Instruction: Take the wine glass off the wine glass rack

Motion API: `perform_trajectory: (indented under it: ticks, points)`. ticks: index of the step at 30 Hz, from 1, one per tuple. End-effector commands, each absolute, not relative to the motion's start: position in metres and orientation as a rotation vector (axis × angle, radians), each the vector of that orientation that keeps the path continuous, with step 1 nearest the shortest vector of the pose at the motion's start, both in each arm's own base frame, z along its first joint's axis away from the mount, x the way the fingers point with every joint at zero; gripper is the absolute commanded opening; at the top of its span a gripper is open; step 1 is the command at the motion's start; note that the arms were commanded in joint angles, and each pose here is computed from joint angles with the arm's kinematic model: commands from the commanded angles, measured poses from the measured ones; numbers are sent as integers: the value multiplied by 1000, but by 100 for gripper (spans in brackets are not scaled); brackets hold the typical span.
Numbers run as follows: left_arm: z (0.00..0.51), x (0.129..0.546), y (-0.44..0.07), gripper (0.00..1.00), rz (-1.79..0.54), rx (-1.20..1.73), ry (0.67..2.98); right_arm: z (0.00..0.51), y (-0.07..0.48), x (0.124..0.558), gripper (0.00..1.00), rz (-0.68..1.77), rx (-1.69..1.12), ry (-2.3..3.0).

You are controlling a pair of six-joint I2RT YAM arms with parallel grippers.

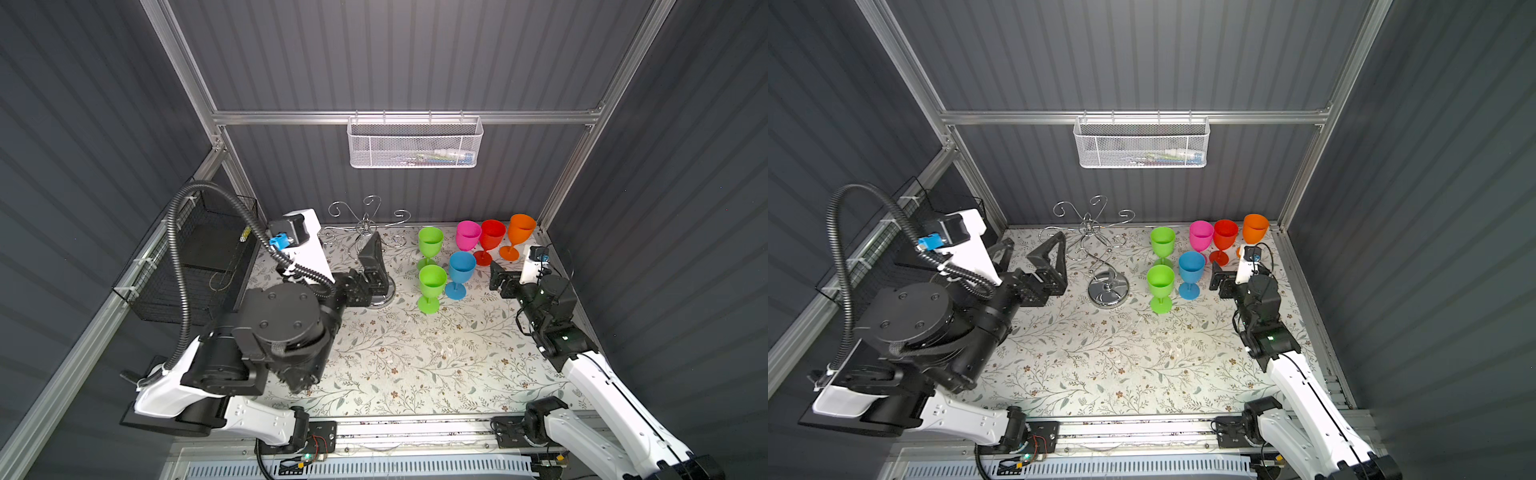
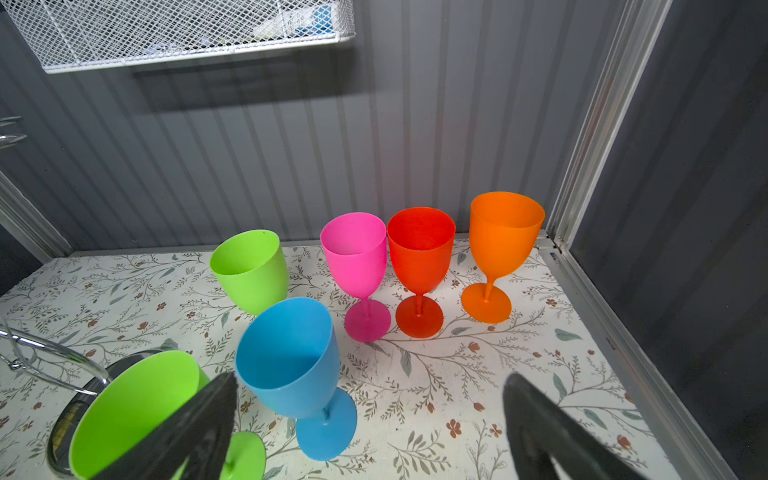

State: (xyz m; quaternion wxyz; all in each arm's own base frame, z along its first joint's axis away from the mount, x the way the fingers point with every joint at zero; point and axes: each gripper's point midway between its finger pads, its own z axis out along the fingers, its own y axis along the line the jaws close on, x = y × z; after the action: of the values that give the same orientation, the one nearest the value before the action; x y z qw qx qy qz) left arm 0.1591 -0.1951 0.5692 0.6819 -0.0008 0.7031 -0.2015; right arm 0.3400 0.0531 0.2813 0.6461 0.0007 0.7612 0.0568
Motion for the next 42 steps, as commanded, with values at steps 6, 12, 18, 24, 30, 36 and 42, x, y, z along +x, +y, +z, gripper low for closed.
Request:
perform_trajectory:
  ticks: [6,12,18,24,30,36,42]
  points:
    - [653,143,-275,100,-354,309,1237,293,49,339,99,188,16,1693]
    - [622,189,-283,100,-263,507,1187,287,48,341,99,205,-1,1689]
    - [552,286,-221,100,-148,457,1391,283,48,342,99,202,-17,1685]
    - [508,285,-161,100,-102,330,1461,280,45,343,99,179,-27,1670]
    - [449,267,-114,100,1,224,1547,270,33,342,99,139,-13,1639]
    - [381,254,-75,100,98,104,1583,255,23,336,99,95,-5,1590]
    - [343,264,-68,100,119,23,1600,237,14,329,99,36,7,1565]
